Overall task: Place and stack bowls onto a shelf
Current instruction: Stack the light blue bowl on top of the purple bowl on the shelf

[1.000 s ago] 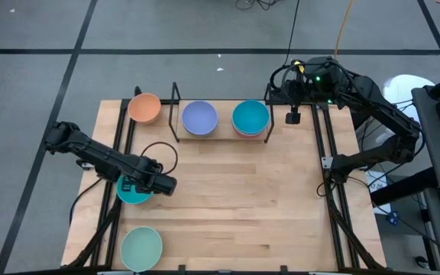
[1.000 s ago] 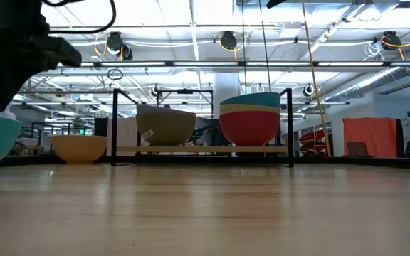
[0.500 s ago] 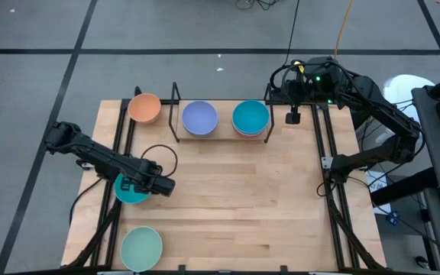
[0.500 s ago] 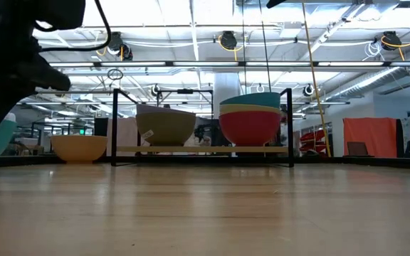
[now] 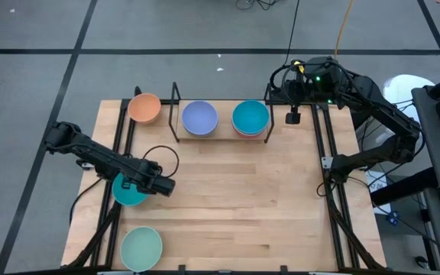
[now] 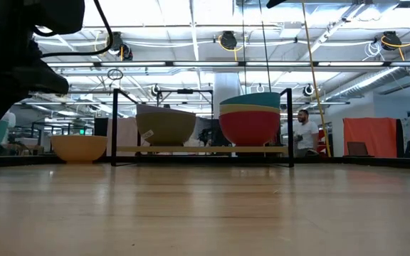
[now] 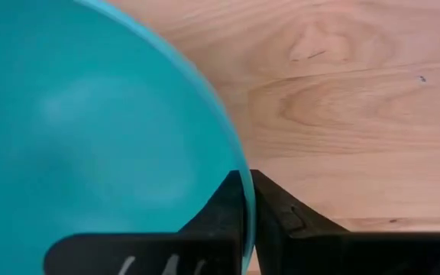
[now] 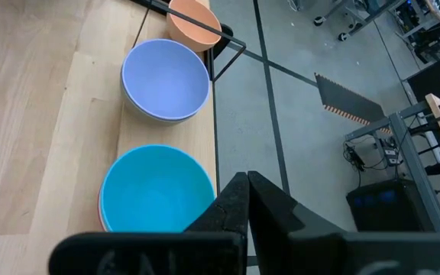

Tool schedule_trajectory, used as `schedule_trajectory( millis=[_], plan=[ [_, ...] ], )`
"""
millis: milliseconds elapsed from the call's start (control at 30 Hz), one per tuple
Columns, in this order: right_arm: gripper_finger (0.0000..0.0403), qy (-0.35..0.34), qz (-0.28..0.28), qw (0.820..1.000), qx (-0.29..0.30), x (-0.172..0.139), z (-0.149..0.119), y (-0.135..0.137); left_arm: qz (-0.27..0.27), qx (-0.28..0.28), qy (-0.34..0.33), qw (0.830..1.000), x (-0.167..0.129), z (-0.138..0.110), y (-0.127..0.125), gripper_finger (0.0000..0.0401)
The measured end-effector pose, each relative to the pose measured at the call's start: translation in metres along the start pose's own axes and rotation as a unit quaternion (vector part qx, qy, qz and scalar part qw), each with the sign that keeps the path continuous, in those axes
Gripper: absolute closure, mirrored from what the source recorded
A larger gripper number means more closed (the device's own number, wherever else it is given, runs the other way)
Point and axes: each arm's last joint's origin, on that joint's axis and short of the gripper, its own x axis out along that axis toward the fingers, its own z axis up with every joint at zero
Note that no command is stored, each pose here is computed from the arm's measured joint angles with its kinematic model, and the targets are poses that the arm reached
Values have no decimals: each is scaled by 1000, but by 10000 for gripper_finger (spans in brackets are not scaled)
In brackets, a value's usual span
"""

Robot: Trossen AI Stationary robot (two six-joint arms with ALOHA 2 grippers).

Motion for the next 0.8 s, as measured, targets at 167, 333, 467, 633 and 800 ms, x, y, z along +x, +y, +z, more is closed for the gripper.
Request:
schedule_trajectory(
  millis=[167,333,467,633,800],
  plan=[
    [403,0,0,1000,0,0,0,0,-23,23,-4,999,-11,1,-6,392],
    [403,0,0,1000,0,0,0,0,-45,51,-5,998,-38,6,-14,392],
    [403,0,0,1000,0,0,0,0,-59,71,-21,996,-71,12,-17,392],
    [403,0,0,1000,0,0,0,0,-93,93,-75,988,-126,20,-16,392],
    [403,0,0,1000,0,0,0,0,-143,128,-141,971,-173,34,-11,392]
  ],
)
